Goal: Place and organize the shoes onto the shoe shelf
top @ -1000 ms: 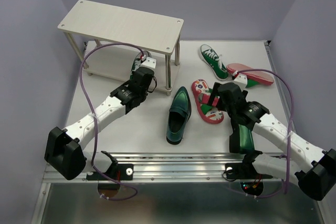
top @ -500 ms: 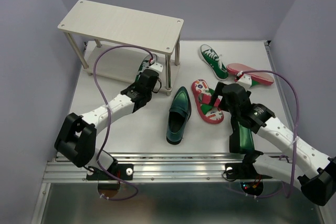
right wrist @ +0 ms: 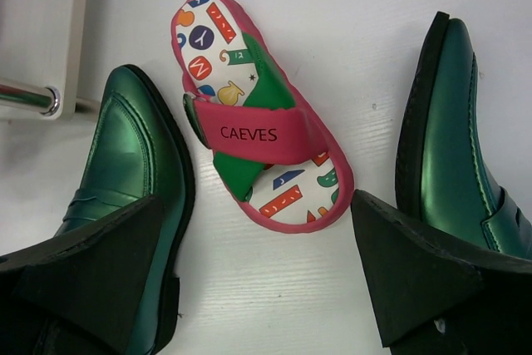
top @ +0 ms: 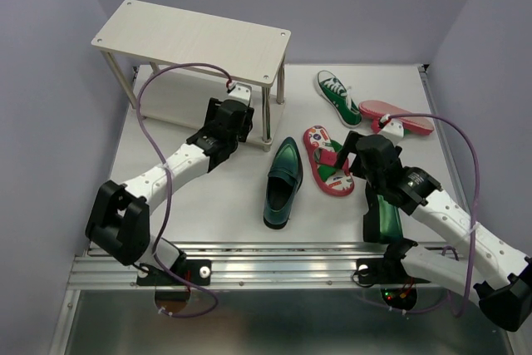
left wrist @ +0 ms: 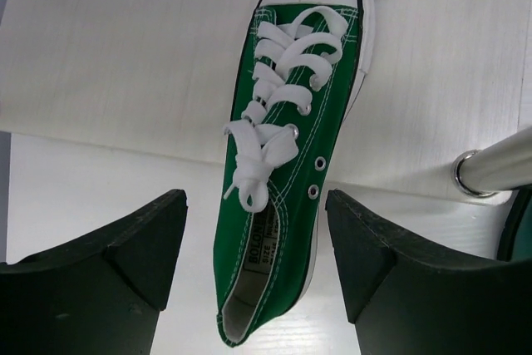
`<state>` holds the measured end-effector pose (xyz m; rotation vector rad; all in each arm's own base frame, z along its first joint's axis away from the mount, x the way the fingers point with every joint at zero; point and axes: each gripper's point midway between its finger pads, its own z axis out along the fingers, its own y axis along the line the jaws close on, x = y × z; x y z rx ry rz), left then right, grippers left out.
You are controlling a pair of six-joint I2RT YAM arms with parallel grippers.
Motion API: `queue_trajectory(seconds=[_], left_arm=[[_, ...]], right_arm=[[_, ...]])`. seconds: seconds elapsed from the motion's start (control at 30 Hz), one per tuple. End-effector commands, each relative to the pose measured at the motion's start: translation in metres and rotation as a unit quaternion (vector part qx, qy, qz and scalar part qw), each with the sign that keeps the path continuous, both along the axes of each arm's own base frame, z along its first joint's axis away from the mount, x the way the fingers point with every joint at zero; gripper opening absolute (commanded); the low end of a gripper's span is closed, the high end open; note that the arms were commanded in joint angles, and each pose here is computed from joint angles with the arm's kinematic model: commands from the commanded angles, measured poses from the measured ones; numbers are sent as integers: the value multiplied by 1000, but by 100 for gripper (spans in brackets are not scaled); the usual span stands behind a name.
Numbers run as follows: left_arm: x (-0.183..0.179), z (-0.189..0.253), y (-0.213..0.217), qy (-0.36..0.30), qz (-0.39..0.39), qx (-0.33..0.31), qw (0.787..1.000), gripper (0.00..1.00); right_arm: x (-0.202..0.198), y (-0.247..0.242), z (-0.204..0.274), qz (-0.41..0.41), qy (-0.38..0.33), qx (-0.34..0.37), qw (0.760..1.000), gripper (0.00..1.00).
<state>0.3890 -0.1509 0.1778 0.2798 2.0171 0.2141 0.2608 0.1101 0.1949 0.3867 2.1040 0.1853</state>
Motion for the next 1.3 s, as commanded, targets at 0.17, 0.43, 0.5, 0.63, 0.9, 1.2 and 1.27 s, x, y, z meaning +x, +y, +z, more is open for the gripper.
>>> queue_trajectory(seconds=[0.17, 0.43, 0.5, 0.63, 0.9, 1.2, 1.27], left_arm=[[-42, 24, 14, 4, 35, -100, 994, 78], [-64, -9, 18, 70, 78, -146, 984, 82], [-67, -20, 17, 88, 78, -152, 981, 85], [-68, -22, 9, 70, 50, -172, 981, 86], [-68, 20, 36, -77, 62, -208, 973, 86], [-58, -4, 36, -34, 64, -140, 987, 86], [-55, -5, 36, -36, 66, -135, 988, 86]], right_arm=[[6, 0, 7, -11, -11, 5, 1000, 100], [11, 8, 4, -1, -6, 4, 1000, 100], [12, 7, 5, -1, -7, 4, 1000, 100], [11, 7, 6, -1, -10, 5, 1000, 100], [11, 7, 1, 1, -3, 1, 1000, 100], [14, 13, 2, 8, -2, 5, 1000, 100], [13, 12, 2, 8, -3, 4, 1000, 100]])
